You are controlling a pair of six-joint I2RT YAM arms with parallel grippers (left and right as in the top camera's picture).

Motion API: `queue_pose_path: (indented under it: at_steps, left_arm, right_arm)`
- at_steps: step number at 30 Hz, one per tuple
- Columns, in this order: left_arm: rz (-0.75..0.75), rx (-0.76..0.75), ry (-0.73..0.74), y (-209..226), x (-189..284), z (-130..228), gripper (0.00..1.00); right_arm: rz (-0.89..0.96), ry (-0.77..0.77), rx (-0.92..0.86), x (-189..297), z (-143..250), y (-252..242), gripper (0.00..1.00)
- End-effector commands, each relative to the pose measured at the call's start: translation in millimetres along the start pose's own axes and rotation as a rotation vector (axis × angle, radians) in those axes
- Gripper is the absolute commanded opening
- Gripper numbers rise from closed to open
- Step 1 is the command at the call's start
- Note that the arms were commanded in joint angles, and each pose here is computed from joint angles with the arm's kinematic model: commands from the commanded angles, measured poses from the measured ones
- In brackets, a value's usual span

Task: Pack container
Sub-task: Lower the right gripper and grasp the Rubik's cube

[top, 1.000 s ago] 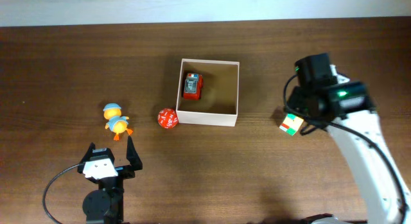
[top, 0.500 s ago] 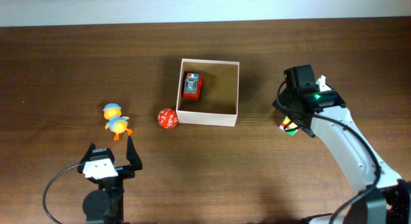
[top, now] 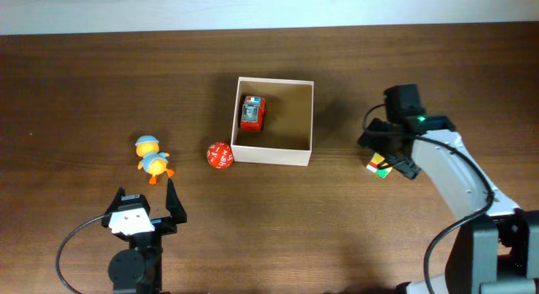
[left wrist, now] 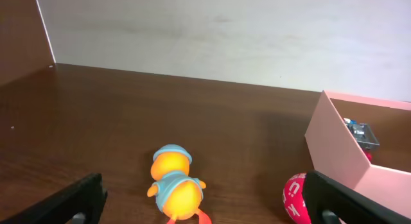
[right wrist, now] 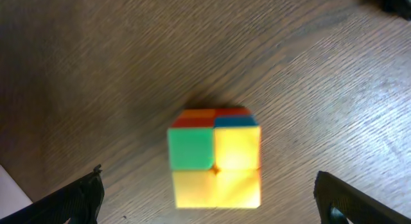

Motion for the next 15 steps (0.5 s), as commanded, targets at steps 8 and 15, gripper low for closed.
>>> queue_pose_path:
  at_steps: [8,15]
  left_arm:
    - [0.012,-0.015,-0.003,-1,0,1,0.99]
    - [0.012,-0.015,-0.003,-1,0,1,0.99]
  right_arm:
    - [-0.088,0.149,0.064,-12,-2,-7,1.0]
    - [-0.055,0.225,0.085,-35,6,-8,1.0]
Point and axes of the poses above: each gripper's point midway between its finger pads, its own x axis back along the fingers, its own y axis along the line the jaws close on, z = x × y, the point moved 6 cm from there along x, back along the fingers, and after that the axes turned 10 degrees about -x, right-handed, at the moved point
